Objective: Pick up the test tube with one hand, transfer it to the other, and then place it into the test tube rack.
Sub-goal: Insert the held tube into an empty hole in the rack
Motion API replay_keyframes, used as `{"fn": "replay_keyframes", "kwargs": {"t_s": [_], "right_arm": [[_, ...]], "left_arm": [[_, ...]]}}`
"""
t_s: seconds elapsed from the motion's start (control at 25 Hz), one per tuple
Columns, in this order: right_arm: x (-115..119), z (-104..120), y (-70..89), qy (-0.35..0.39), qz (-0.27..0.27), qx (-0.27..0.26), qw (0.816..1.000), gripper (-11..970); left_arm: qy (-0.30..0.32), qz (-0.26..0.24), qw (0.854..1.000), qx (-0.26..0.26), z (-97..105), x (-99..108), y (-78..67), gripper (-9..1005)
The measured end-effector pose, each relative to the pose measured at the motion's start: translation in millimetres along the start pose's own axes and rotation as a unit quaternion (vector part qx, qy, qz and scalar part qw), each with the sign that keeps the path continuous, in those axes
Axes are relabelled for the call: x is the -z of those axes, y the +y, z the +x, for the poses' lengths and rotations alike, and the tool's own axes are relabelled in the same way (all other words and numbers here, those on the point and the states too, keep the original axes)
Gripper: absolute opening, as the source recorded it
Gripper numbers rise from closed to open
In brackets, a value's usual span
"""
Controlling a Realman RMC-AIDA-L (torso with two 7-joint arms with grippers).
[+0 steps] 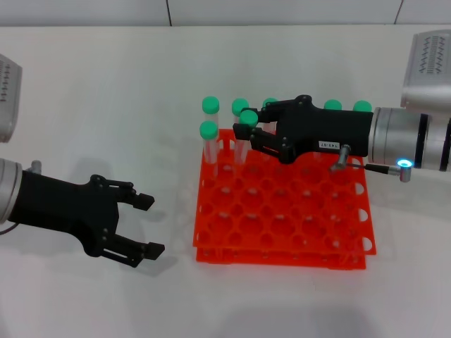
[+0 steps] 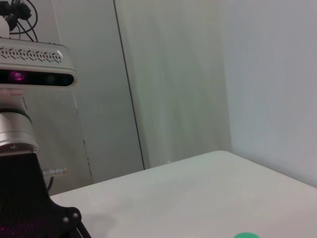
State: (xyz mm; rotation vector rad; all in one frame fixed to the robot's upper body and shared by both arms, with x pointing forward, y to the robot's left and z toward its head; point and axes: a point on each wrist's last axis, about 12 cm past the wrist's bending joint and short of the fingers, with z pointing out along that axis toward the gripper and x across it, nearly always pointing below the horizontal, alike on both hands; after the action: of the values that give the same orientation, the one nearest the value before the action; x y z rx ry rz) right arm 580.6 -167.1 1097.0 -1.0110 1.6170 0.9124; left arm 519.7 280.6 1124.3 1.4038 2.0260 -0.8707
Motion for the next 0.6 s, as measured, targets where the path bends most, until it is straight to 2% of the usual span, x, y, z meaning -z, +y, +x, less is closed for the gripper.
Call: {"fn": "replay_keyframes", "kwargs": {"t_s": [0.6], "right_arm": [[-1.2, -1.6, -1.1, 0.001, -0.001, 0.002, 1.000, 277]], "left_arm": [[0.000, -0.001, 1.000, -0.001, -1.0, -0.1, 0.7, 874]]}}
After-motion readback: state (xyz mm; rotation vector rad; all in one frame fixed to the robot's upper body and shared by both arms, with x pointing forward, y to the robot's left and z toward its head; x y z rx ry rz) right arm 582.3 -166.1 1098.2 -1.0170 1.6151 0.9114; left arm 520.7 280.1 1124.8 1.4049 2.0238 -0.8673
